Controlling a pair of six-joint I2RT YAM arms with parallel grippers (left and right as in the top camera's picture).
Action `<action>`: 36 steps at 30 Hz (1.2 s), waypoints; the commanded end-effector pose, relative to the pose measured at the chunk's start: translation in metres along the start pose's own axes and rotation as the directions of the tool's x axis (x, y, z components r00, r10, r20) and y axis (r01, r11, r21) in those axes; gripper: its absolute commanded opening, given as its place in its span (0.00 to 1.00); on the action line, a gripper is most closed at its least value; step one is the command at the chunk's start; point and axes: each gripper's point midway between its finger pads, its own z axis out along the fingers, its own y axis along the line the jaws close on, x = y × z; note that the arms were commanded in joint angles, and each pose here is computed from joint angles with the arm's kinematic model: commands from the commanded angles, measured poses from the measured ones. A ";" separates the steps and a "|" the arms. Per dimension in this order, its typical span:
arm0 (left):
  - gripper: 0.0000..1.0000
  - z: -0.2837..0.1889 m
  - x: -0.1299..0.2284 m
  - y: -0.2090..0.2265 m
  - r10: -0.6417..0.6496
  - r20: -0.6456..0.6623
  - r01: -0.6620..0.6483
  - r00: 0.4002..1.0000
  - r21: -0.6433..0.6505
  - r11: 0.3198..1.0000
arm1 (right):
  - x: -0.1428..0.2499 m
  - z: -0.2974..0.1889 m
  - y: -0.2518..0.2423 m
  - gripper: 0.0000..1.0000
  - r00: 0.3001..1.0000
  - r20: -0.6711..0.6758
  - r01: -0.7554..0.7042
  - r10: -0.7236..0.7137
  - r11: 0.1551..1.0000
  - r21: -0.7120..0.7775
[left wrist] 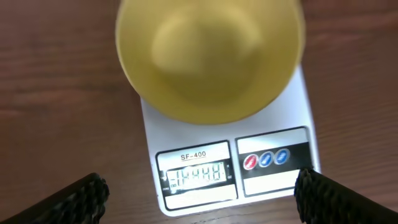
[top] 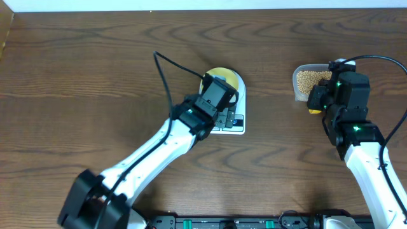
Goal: Scoop item into bowl and weigh 50g on scale
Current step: 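Raise the left gripper off the scale and pull it back left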
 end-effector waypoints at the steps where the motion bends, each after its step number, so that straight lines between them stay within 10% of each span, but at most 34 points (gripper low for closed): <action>1: 0.98 -0.019 -0.009 0.004 0.078 0.050 -0.078 0.996 0.009 0.997 | -0.006 0.000 -0.003 0.01 1.000 0.014 0.005 -0.006 1.000 0.012; 15: 0.98 -0.036 -0.041 0.061 -0.153 0.072 0.137 0.986 0.188 0.972 | -0.010 0.000 -0.005 0.01 1.000 0.027 0.009 -0.009 1.000 0.016; 36: 0.98 -0.039 -0.049 0.060 0.113 0.157 -0.148 0.981 0.231 0.962 | -0.013 0.000 -0.007 0.01 0.998 0.041 0.041 -0.042 0.999 0.027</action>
